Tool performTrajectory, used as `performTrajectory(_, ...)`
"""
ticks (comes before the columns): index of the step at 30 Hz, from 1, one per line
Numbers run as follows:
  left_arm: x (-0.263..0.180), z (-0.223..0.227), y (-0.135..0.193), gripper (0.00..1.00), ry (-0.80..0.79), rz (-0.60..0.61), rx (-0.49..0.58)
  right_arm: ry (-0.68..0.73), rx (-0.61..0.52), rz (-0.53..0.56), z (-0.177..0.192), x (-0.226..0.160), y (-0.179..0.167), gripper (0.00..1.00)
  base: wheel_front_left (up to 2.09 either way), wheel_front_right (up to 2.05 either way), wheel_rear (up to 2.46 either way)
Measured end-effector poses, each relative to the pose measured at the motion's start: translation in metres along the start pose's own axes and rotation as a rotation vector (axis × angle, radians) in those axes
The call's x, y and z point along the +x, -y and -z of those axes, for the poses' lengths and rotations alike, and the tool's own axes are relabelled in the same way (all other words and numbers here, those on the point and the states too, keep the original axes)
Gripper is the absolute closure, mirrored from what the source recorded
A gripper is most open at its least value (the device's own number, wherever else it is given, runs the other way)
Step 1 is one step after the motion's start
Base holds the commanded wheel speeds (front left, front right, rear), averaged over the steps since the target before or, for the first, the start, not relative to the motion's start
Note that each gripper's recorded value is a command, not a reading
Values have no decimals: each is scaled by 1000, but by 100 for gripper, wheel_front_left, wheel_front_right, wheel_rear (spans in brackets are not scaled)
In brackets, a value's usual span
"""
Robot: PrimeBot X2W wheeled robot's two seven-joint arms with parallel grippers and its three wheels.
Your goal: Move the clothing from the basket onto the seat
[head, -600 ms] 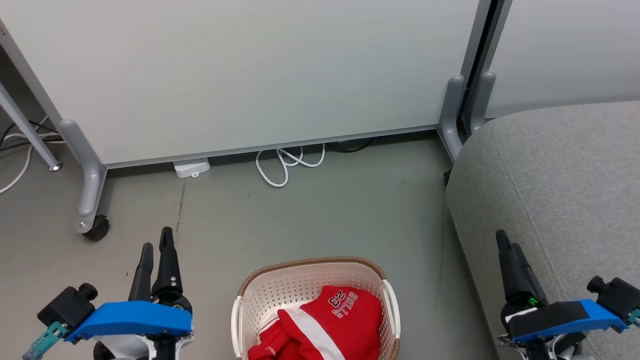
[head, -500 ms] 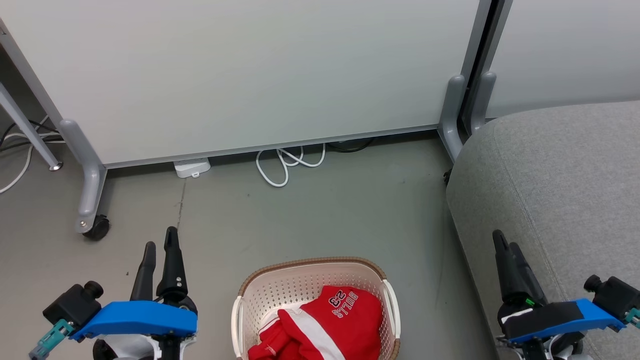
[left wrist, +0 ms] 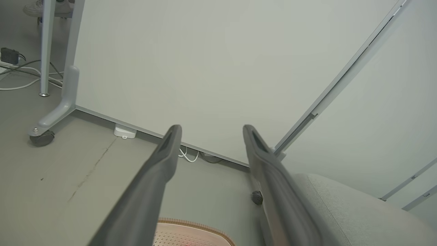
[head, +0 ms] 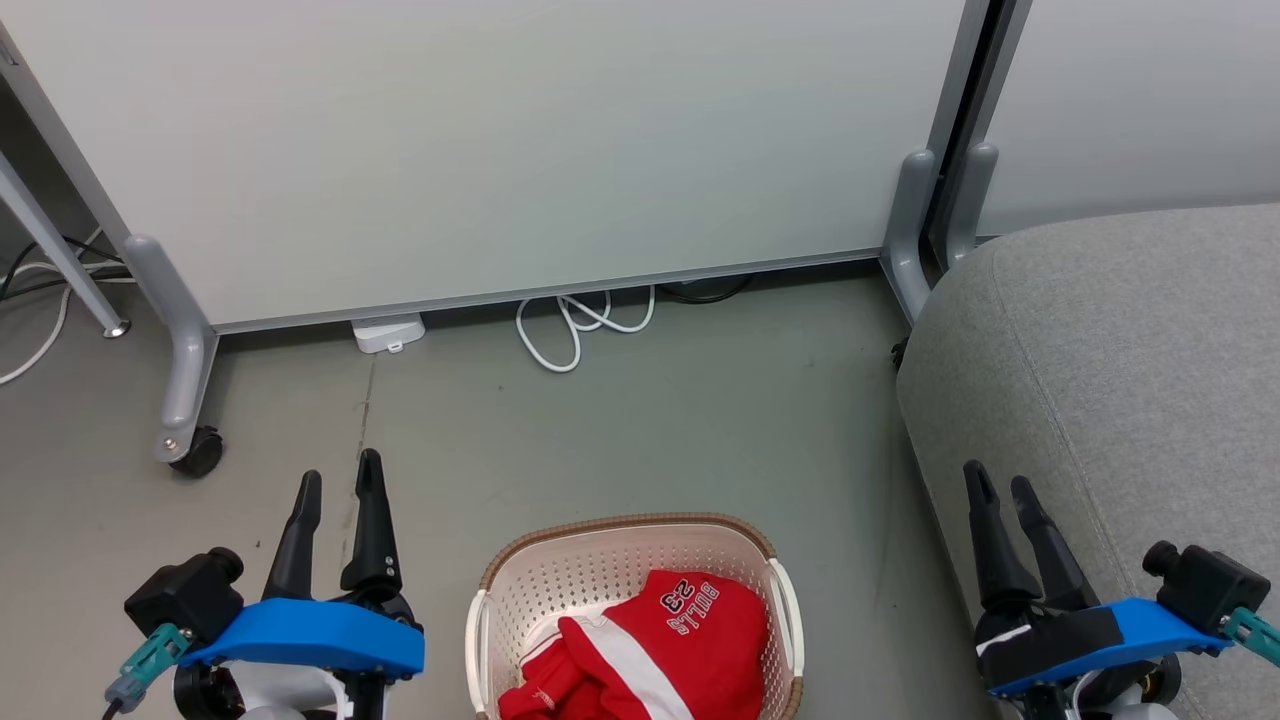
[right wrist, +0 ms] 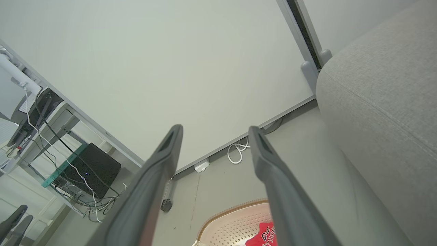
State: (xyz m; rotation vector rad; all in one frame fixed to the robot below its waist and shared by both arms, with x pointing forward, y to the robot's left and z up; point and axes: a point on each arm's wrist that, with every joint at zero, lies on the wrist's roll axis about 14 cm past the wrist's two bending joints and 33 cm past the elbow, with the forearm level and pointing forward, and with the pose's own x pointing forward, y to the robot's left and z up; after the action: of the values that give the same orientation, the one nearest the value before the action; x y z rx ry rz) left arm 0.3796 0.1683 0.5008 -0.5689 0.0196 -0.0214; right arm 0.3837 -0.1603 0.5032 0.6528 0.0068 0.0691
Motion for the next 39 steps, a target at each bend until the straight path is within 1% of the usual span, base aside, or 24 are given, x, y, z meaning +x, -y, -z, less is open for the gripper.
performTrajectory(2,0,0,1,0,2,4,40,1,-38,-10,0,1,-2,0,0,0,0)
performTrajectory(3,0,0,1,0,2,4,40,1,-38,-10,0,1,-2,0,0,0,0)
performTrajectory(15,0,0,9,0,15,37,180,5,-170,-44,2,2,-10,0,0,0,0)
performTrajectory(39,-1,-2,26,0,58,112,401,27,-385,-120,4,4,-27,0,0,0,0)
